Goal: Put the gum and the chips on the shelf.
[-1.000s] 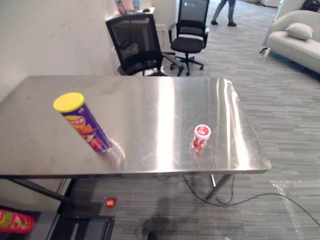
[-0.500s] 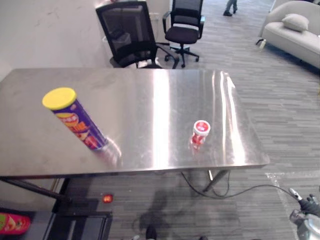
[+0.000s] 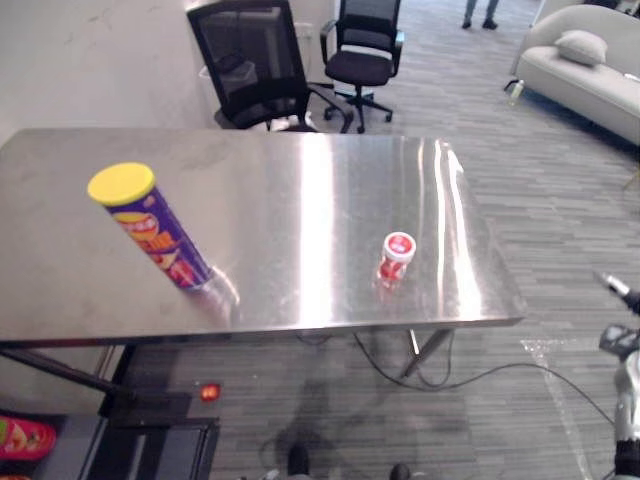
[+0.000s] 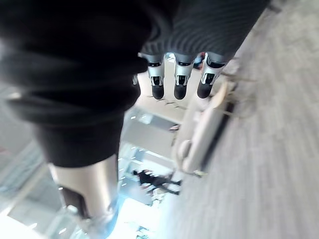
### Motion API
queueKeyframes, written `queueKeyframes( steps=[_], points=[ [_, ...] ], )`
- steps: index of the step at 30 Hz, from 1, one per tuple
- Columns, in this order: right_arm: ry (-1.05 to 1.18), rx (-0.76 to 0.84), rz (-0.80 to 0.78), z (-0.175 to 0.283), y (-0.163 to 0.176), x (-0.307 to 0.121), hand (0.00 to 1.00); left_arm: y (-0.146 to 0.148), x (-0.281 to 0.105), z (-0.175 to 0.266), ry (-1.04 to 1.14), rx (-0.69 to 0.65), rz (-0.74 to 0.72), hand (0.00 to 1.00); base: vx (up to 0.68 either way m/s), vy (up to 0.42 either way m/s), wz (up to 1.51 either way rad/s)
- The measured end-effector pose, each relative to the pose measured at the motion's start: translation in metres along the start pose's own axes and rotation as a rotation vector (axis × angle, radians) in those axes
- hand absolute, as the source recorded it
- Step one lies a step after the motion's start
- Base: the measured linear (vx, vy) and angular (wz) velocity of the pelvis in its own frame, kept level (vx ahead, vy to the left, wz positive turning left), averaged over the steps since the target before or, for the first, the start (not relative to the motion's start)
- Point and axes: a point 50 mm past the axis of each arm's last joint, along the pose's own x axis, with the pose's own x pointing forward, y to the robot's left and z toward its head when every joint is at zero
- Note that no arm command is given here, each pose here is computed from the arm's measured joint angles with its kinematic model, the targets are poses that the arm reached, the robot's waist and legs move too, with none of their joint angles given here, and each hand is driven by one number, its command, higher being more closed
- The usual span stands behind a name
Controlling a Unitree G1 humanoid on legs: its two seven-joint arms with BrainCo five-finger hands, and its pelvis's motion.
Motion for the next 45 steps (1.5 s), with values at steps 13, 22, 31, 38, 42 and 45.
queueKeyframes(
  steps=[13,22,31,38,42,45],
  points=[
    [-0.182,0.004,0.410,0.039,0.078,-0.006,0.00,0.000,-0.001,-0.008,0.016,0.016,-0.001,0.00,0.00,-0.001,0.02],
    [-0.136,-0.060,0.735,0.026,0.128,-0.021,0.00,-0.003,-0.001,-0.006,0.010,0.042,-0.013,0.00,-0.01,-0.002,0.01],
    [-0.160,-0.143,0.861,0.029,0.150,-0.021,0.00,-0.002,-0.001,-0.003,-0.008,0.053,-0.016,0.00,-0.01,-0.007,0.00],
    [-0.193,-0.177,0.896,0.037,0.161,-0.015,0.00,0.001,0.001,0.007,-0.033,0.039,-0.012,0.00,0.01,0.028,0.04],
    [-0.224,-0.184,0.911,0.045,0.168,-0.014,0.00,0.002,0.001,0.011,-0.051,0.047,-0.013,0.00,0.03,0.007,0.12],
    [-0.247,-0.188,0.928,0.050,0.174,-0.015,0.00,0.002,0.001,0.013,-0.058,0.049,-0.012,0.00,0.01,-0.011,0.03]
  ],
)
